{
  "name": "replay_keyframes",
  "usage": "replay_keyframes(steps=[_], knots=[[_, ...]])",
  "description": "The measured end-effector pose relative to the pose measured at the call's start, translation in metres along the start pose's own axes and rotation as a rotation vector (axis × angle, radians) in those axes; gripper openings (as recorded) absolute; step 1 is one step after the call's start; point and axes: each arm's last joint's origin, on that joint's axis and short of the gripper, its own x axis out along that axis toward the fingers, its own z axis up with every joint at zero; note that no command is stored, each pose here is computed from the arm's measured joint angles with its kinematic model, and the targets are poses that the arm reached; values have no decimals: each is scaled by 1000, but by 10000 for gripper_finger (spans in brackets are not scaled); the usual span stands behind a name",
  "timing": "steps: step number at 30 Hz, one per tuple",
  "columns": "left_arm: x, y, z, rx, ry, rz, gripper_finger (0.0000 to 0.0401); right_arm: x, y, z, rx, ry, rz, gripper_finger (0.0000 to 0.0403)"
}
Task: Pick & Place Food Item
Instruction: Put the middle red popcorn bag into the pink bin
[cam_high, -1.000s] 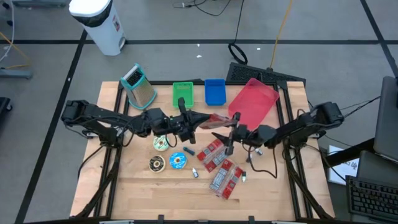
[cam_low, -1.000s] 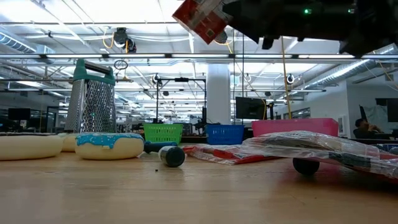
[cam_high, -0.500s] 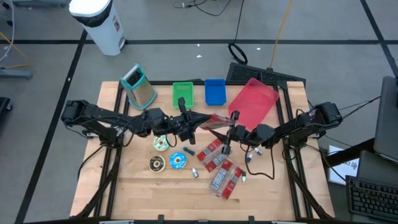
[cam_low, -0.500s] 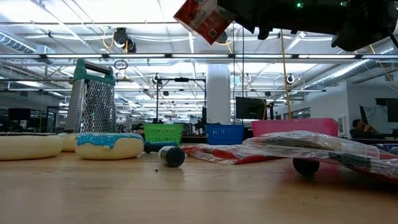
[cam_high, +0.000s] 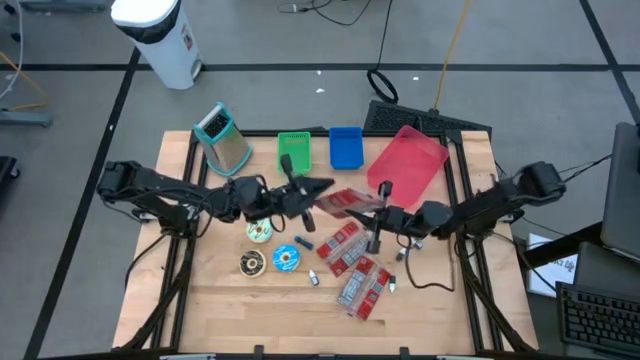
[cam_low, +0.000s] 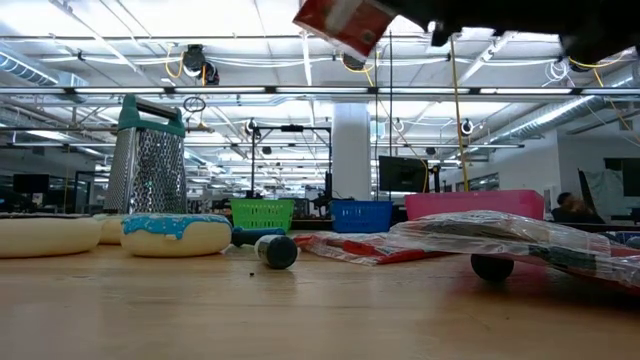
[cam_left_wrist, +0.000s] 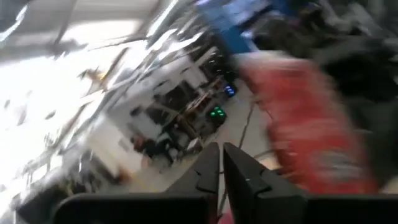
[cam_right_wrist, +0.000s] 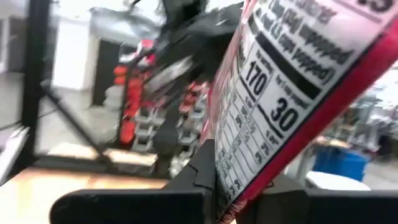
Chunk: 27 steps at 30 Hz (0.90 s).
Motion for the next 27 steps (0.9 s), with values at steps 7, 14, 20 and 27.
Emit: replay_keyframes(steps=[7, 14, 20, 27], knots=[[-9, 12, 8, -279, -16, -47, 122, -27, -3, 23, 115, 106, 171, 9], [-5, 6, 0, -434, -108, -352, 199, -49, 0, 49, 296, 32, 625, 10], [-2, 14, -6, -677, -191, -657, 224, -53, 3, 50, 300, 21, 808, 10], [-5, 14, -7, -762, -216, -869, 218, -53, 4, 52, 249, -23, 820, 10]])
